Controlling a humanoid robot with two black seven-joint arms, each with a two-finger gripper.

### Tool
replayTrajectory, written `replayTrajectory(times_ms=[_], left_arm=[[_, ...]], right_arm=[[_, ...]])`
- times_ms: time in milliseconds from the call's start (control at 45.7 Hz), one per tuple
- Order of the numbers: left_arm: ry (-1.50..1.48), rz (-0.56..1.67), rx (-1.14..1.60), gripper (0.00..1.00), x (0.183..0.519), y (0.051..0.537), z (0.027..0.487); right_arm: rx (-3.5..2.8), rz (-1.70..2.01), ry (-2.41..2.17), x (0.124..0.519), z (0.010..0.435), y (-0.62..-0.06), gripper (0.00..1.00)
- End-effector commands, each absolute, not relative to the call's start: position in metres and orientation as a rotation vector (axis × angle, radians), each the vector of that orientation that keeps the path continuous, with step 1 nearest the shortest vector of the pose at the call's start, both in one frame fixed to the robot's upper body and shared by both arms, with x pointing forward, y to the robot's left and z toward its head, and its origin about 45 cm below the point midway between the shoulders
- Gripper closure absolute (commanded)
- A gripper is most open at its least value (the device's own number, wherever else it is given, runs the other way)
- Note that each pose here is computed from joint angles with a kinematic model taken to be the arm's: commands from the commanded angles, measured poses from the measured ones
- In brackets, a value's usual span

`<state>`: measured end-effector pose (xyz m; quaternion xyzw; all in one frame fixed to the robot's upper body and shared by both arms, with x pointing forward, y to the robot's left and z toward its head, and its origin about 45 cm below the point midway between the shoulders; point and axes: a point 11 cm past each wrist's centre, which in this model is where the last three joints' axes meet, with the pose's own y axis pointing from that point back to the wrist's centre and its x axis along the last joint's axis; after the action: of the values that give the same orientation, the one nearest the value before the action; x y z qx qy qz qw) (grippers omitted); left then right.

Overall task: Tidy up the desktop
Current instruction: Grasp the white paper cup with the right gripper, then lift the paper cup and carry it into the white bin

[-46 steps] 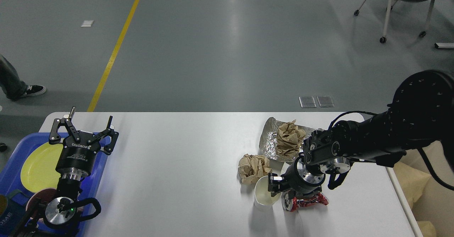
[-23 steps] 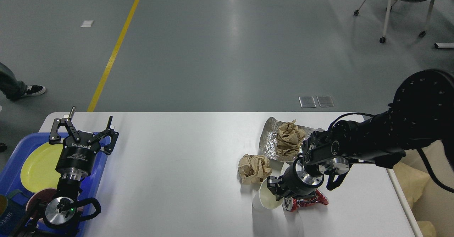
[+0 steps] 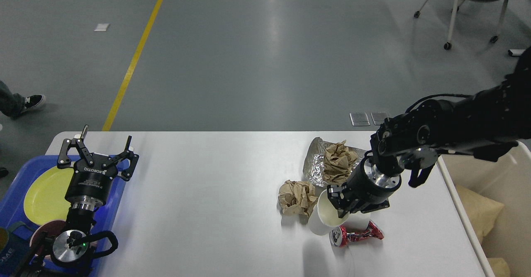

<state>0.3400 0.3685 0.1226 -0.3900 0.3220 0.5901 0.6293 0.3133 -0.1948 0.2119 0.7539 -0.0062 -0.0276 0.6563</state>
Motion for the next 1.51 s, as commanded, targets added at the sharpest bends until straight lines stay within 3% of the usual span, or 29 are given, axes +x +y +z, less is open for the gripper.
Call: replayTrajectory(times_ms=[0, 307, 394, 679, 941, 1248, 1489], left_arm=[[0.738, 1.352, -0.893, 0.04, 0.340, 0.368, 0.123], [0.738, 1.352, -0.893, 0.04, 0.340, 0.368, 0.123], [0.738, 1.352, -0.893, 0.04, 0.340, 0.368, 0.123], [0.738, 1.352, -0.893, 0.04, 0.340, 0.368, 0.123], [0.738, 1.352, -0.893, 0.04, 0.340, 0.368, 0.123], [0.738, 1.352, -0.893, 0.04, 0.340, 0.368, 0.123], [0.738, 1.352, -0.893, 0.03, 0.340, 0.368, 0.123]], right_arm=[[1.651, -0.006, 0.003, 0.320, 0.267, -0.199, 1.00], [1.610, 0.129, -0.026, 0.309, 0.390, -0.191, 1.00], [1.610, 0.146, -0.043, 0.306, 0.404, -0.192, 1.00], [1.575, 0.068, -0.116, 0.315, 0.392, -0.225, 1.00], [1.505, -0.104, -0.417, 0.344, 0.384, -0.344, 1.00], [1.354, -0.287, -0.682, 0.348, 0.314, -0.503, 1.00], [1.226, -0.285, -0.839, 0.328, 0.242, -0.577, 1.00]])
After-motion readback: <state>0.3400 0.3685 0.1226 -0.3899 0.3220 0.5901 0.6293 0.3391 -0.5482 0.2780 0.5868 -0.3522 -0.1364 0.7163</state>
